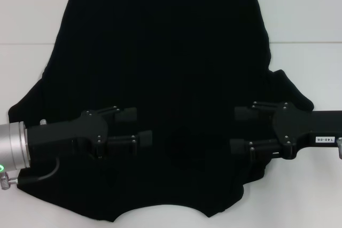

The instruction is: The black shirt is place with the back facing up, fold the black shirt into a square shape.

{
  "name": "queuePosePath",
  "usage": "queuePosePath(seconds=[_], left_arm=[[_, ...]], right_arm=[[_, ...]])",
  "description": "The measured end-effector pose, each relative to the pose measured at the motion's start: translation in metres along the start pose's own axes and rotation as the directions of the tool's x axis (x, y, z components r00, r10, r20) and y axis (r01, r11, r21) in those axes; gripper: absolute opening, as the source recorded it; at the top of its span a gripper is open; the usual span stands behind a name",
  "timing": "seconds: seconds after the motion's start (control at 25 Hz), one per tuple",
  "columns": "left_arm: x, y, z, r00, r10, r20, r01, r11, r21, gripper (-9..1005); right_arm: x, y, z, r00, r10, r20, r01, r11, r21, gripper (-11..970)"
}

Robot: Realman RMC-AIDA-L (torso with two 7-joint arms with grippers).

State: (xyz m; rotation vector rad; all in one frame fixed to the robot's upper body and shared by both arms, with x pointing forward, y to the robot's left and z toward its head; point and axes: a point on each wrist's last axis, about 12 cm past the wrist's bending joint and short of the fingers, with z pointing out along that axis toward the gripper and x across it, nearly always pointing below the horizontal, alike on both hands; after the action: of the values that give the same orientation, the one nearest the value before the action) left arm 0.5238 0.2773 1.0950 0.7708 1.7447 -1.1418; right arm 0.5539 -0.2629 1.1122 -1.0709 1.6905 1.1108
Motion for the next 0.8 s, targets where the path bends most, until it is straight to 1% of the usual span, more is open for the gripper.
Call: queuePosePath(seconds=[0.56, 0.8], left_arm=[[-0.0007, 0.001, 0.0015, 1.0, 0.0, -0.004, 0.0, 1.0, -0.003, 875], [-0.0009, 0.0034, 0.002, 1.0, -0.018, 0.011, 0.018, 0.999, -0.03, 876]], right_arm=[[-0.0024, -0.0008, 0.0017, 1.0, -0.008, 0.001, 0.008, 1.0, -0.004, 911], [-0.0024, 0.0, 0.0052, 1.0, -0.007, 0.008, 0.007, 1.0, -0.006, 911]])
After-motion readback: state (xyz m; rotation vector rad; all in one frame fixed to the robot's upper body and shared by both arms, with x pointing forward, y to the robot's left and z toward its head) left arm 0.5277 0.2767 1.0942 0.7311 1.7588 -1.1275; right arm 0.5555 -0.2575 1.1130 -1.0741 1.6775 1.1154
